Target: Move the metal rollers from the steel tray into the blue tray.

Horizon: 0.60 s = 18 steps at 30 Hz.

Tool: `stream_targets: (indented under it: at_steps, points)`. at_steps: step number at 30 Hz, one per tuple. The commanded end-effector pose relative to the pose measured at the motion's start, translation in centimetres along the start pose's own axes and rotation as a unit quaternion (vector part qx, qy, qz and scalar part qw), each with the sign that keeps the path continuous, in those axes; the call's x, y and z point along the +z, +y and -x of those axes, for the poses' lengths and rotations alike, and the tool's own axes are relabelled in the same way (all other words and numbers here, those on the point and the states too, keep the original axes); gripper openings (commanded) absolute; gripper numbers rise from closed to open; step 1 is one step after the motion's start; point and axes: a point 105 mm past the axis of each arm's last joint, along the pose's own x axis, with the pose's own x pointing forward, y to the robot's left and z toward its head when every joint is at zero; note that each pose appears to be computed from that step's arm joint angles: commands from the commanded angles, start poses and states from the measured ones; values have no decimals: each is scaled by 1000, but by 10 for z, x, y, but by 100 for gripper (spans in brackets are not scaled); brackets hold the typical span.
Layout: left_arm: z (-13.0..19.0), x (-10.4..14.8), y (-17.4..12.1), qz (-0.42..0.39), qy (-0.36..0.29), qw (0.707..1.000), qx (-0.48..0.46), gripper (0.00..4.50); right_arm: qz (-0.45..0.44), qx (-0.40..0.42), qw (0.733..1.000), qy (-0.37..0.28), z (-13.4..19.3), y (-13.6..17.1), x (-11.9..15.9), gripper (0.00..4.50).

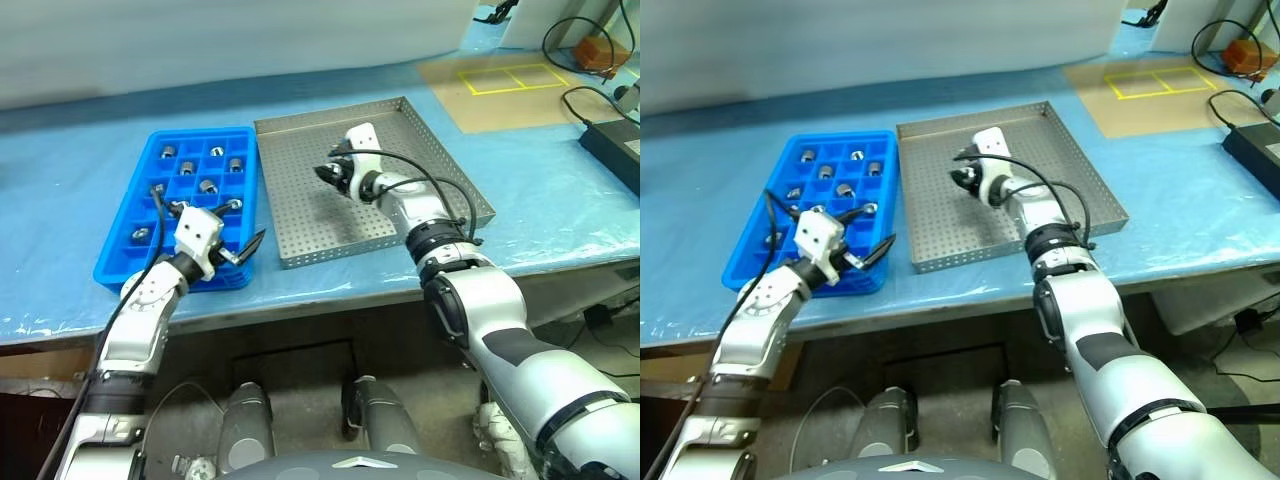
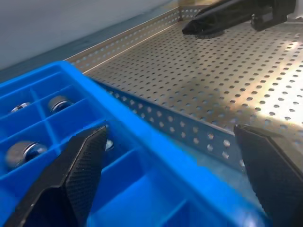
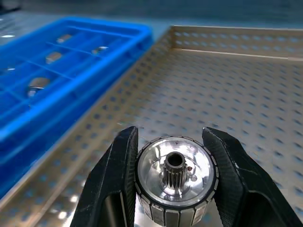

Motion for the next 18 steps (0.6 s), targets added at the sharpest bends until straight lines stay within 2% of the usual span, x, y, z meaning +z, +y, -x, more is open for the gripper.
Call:
stream_targets:
  at_steps: [1, 7, 10, 15, 18]
  points:
    - [15, 13, 8, -12, -9, 999, 29, 450, 25, 74, 996, -37, -7, 26, 23, 168]
    - [48, 7, 22, -17, 23, 996, 85, 450, 68, 240, 965, -77, -7, 85, 35, 168]
    - [57, 9, 30, -23, 29, 994, 103, 450, 77, 285, 951, -87, -4, 101, 38, 168]
    - [77, 11, 46, -38, 46, 989, 137, 450, 120, 367, 920, -71, 4, 131, 23, 168]
    - [81, 13, 45, -40, 48, 988, 142, 450, 131, 384, 913, -47, 6, 138, 11, 168]
